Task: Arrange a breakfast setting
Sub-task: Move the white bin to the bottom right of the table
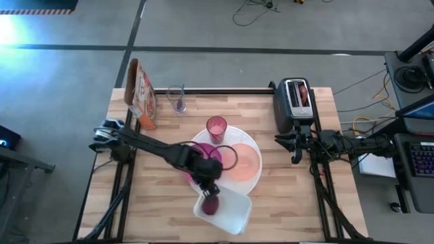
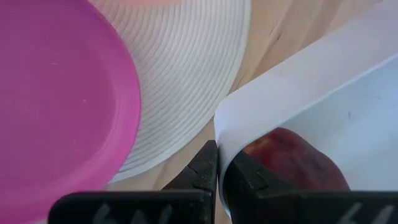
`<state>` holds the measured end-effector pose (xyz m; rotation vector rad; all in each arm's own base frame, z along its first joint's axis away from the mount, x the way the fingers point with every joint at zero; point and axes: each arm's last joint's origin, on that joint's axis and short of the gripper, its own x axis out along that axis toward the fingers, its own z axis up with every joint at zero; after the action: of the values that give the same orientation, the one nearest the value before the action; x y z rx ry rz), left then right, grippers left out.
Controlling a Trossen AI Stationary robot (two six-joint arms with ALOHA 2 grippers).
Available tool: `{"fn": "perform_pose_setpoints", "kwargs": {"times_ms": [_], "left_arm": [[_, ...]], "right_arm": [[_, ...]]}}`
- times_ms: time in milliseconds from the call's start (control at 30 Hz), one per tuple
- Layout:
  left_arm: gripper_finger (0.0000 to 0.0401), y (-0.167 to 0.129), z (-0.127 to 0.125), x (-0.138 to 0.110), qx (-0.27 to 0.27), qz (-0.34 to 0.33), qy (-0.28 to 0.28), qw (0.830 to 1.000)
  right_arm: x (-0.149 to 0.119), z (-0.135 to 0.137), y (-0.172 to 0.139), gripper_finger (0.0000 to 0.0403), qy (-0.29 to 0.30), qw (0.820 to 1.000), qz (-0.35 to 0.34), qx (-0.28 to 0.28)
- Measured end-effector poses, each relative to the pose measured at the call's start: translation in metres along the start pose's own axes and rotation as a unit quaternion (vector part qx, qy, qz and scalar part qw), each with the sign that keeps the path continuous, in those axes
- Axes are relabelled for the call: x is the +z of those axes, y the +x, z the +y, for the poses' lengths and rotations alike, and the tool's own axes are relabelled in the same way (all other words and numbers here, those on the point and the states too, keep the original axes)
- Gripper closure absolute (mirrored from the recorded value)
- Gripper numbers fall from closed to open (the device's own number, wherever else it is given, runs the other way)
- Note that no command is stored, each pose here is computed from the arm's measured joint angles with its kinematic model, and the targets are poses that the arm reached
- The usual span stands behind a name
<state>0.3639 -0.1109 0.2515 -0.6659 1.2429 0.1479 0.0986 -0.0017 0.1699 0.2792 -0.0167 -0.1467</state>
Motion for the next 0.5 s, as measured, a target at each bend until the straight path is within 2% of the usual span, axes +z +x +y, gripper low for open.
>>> {"fn": "perform_pose_setpoints", "kwargs": {"times_ms": [300,400,500], "left_arm": [[0.0401,0.007,-0.037,0.035,0.004,-0.011,0.150,0.989],[0.0401,0.017,-0.040,0.042,0.031,0.008,0.176,0.984],[0.0401,0.028,-0.040,0.052,0.049,0.019,0.179,0.982]], "right_arm": [[0.000,0.000,0.000,0.0330,0.000,1.000,0.000,0.000],[0.000,0.000,0.000,0.0330,0.000,1.000,0.000,0.000],[0.000,0.000,0.000,0.0330,0.000,1.000,0.000,0.000]]}}
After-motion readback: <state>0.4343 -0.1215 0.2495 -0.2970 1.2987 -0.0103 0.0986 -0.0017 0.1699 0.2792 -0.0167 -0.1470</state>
